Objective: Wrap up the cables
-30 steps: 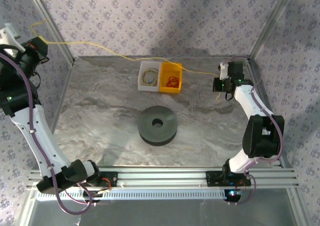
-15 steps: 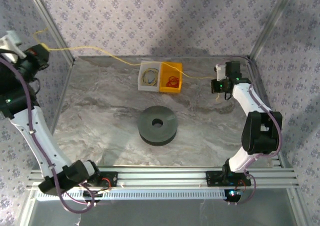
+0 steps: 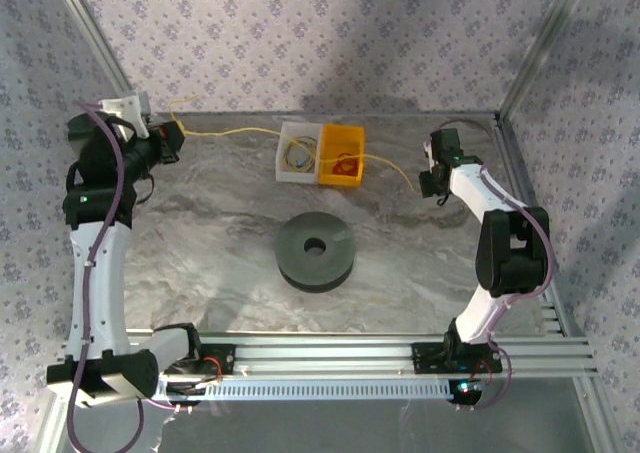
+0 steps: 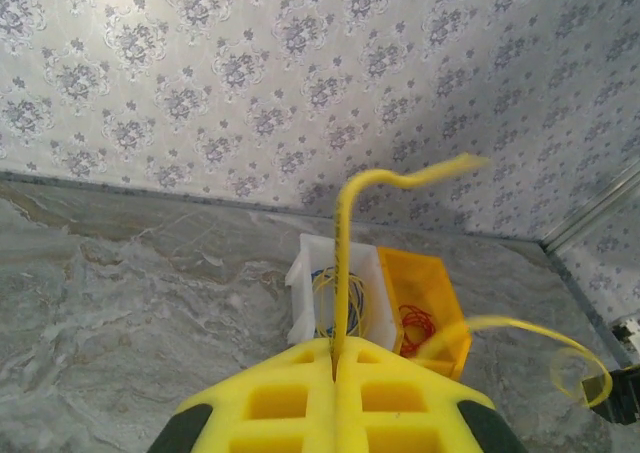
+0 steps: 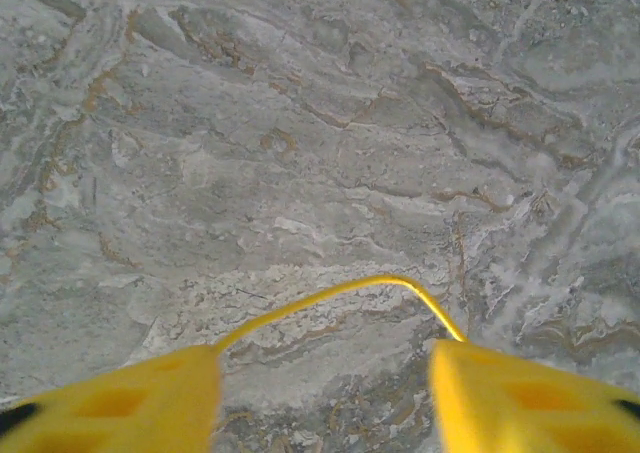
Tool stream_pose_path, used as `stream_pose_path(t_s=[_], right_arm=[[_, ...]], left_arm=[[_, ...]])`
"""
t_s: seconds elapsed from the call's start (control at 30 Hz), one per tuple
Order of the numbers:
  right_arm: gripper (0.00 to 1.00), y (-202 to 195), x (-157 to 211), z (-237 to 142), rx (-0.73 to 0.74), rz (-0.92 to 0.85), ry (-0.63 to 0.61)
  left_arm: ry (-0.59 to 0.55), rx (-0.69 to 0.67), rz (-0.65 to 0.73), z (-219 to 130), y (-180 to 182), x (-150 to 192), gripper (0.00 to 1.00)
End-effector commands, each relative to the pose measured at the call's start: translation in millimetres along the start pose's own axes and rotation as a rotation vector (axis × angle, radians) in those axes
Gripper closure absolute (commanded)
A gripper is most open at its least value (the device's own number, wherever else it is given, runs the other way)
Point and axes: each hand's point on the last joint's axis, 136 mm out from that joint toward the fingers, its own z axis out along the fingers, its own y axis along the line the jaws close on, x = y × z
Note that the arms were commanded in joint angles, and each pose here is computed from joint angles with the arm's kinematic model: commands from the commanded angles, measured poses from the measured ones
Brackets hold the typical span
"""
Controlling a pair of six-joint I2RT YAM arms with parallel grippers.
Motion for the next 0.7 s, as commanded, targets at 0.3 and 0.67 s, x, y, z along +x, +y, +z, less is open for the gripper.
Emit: stream_pose_path(t_s=[0.3,0.67], right_arm=[[0.07,49.0,-79.3,-175.9,-0.342,-0.095,-0.38],[0.14,240.3,-146.3,-346.9,-0.622,-0.523,-0.876]], left_arm=[[-0.104,-0.079,0.081,5.9,-5.0,-20.5,1.0],[-0.089,-0.101,0.1,4.1,-3.5,-15.5,1.0]])
